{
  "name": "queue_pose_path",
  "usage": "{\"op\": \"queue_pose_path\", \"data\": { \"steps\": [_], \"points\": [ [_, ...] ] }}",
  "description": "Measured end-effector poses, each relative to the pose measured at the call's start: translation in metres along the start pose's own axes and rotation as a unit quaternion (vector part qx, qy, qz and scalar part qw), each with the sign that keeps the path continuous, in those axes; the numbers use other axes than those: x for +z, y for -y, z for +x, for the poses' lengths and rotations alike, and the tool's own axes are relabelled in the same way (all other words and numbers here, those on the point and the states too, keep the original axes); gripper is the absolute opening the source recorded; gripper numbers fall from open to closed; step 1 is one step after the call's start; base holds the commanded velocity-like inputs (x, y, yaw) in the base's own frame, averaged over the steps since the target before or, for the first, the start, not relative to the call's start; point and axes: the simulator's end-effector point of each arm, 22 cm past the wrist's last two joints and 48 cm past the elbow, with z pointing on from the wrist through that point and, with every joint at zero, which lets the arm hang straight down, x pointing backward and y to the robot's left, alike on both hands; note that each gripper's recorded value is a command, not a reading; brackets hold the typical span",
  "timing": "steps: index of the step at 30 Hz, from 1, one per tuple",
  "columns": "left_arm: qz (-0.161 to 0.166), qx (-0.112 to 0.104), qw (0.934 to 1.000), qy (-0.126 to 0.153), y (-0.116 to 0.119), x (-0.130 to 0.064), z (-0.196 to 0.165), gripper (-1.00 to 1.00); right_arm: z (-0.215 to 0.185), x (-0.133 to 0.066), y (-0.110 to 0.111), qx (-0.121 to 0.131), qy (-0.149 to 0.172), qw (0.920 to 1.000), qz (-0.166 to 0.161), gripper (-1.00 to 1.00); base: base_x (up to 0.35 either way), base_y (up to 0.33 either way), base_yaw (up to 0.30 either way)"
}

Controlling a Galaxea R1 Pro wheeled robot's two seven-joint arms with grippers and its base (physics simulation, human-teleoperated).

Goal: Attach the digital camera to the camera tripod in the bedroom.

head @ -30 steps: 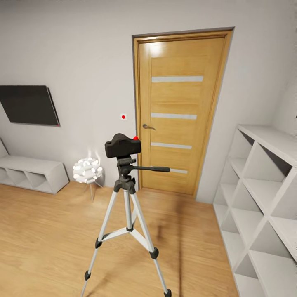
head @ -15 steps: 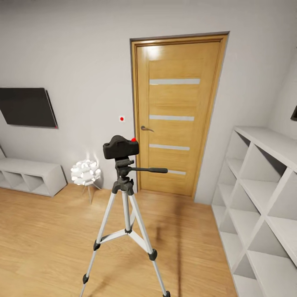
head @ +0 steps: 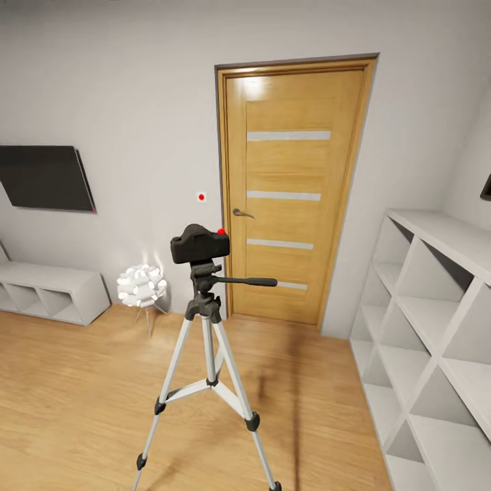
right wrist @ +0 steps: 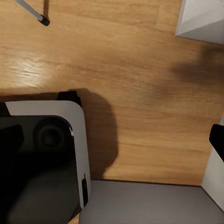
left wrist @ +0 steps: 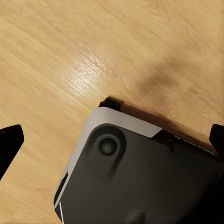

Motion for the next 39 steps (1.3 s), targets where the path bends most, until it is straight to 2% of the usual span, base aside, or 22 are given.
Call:
{"op": "queue_pose_path", "data": {
  "steps": [39],
  "points": [
    [0.010,-0.003,0.9998,0.017,0.008,-0.005,-0.015,1.00,-0.019,-0.006,0.001,0.003,0.025,0.9997,0.001,1.00,0.000,0.000,0.000]
  ]
}}
